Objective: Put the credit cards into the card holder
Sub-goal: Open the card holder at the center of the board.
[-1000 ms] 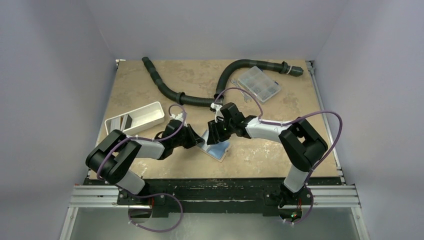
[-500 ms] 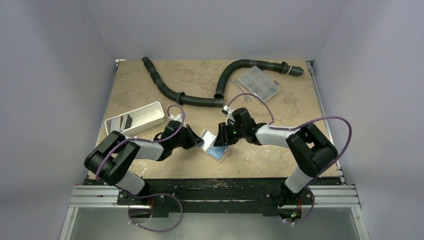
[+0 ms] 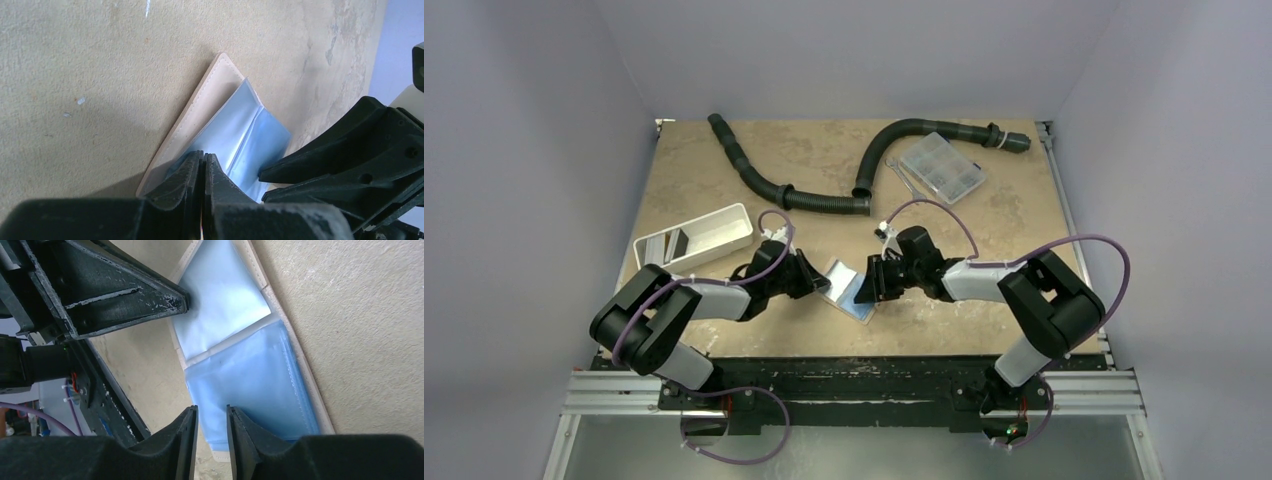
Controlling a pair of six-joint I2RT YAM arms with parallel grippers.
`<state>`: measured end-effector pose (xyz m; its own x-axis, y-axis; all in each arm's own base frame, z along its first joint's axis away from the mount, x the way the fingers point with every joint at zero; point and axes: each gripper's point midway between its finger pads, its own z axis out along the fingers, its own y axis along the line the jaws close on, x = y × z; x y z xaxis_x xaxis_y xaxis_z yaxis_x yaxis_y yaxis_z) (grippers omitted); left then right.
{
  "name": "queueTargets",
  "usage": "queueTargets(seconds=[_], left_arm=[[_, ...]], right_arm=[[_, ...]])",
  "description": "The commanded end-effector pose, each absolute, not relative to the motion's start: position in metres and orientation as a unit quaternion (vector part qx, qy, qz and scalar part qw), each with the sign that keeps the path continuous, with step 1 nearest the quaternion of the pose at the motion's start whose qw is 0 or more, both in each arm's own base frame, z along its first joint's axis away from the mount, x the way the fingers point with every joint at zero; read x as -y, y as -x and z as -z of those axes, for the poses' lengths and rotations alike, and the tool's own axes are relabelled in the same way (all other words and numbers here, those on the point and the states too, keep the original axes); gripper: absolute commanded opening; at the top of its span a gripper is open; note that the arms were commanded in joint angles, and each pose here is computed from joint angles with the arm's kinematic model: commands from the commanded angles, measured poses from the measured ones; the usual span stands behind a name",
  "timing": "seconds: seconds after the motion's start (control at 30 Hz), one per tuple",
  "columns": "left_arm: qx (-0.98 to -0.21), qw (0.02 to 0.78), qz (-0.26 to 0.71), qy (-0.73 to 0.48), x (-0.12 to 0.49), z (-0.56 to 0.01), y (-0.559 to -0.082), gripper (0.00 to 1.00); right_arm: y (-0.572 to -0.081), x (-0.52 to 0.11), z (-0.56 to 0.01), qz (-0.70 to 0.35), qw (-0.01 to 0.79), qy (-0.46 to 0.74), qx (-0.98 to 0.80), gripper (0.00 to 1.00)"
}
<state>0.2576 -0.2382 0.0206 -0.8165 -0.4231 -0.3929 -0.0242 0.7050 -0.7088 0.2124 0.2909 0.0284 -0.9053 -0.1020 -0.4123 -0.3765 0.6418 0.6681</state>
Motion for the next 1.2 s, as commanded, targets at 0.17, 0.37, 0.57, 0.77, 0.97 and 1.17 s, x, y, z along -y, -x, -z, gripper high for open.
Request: queueTargets(seconds=[0.17, 0.37, 0.57, 0.77, 0.97, 1.17], left_arm=[[-0.863, 0.254, 0.435, 0.023, 0.276, -0.064, -0.259, 0.0], [-0.849, 0.265, 0.457, -0.027, 0.304, -0.093, -0.262, 0.02], [-0.879, 0.246, 0.408, 0.006, 0.295, -0.051, -0.272, 0.0], [-0.895, 0.244, 0.365, 0.081, 0.245, -0.006, -0.276, 0.0], [-0.89, 0.224, 0.388, 0.084, 0.249, -0.002, -0.266, 0.0], [-0.887, 0.234, 0.39, 0.08, 0.249, -0.017, -0.267, 0.0]], right_arm=[[-0.214, -0.284, -0.025, -0.384, 0.178, 0.125, -0.898, 0.33], [-0.219, -0.287, -0.025, -0.38, 0.178, 0.133, -0.898, 0.32], [-0.218, -0.283, -0.016, -0.374, 0.177, 0.125, -0.902, 0.3], [-0.212, -0.265, 0.002, -0.363, 0.164, 0.1, -0.912, 0.29], [-0.223, -0.271, -0.016, -0.354, 0.182, 0.123, -0.909, 0.3], [-0.228, -0.304, -0.072, -0.401, 0.209, 0.168, -0.876, 0.38]])
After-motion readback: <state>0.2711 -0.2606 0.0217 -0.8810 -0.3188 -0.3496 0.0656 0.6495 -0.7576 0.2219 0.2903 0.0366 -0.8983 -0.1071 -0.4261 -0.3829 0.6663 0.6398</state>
